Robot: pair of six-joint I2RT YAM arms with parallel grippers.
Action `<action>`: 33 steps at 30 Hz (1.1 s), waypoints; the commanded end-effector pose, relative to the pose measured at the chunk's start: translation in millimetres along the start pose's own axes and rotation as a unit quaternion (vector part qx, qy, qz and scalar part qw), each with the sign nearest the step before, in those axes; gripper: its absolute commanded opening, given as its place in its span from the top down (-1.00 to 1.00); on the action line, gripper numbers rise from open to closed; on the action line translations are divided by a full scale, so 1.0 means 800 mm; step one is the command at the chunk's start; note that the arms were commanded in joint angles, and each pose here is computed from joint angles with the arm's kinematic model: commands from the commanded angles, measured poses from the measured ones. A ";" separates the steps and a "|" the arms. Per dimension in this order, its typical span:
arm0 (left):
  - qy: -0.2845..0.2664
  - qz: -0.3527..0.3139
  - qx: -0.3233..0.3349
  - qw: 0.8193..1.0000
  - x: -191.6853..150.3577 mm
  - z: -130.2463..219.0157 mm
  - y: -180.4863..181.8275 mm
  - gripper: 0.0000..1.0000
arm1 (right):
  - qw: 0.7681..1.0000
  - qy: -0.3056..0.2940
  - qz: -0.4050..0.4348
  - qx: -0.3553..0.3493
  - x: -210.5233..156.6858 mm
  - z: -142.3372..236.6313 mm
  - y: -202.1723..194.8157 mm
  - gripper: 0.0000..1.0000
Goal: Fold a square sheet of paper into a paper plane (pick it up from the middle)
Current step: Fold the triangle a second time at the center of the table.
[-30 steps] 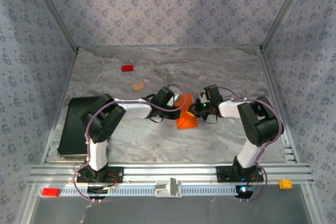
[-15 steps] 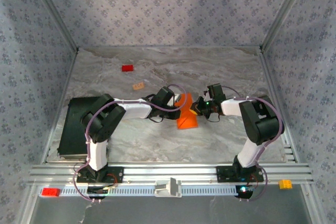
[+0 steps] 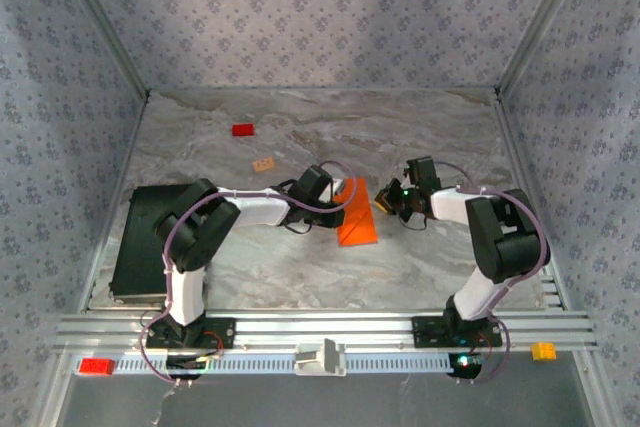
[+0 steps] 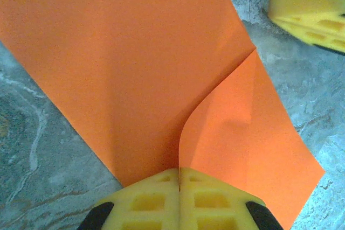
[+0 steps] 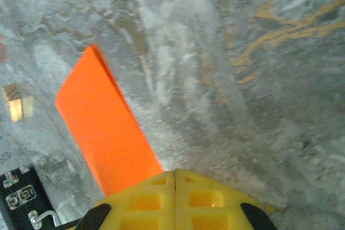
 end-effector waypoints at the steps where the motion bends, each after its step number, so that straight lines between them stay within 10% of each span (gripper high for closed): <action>1: 0.039 0.006 0.019 0.999 -0.016 -0.007 0.012 1.00 | 0.999 0.011 0.033 0.023 -0.013 0.009 0.019 1.00; 25: 0.028 0.012 0.013 0.999 -0.008 -0.002 0.009 0.99 | 0.993 0.101 0.025 -0.062 -0.075 -0.038 -0.041 1.00; 33: -0.014 0.023 0.022 0.999 0.026 0.038 -0.005 0.57 | 0.993 0.099 0.018 -0.055 -0.076 -0.039 -0.036 1.00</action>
Point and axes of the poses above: each hand's point on the last joint's axis, 136 mm out from that joint toward the fingers, its own z axis back along the fingers, its own y axis along the line the jaws close on, x = y × z, the point moved 10 cm from there along z, back along the fingers, and after that the axes turned 8 degrees about -z, right-handed, at the moved point
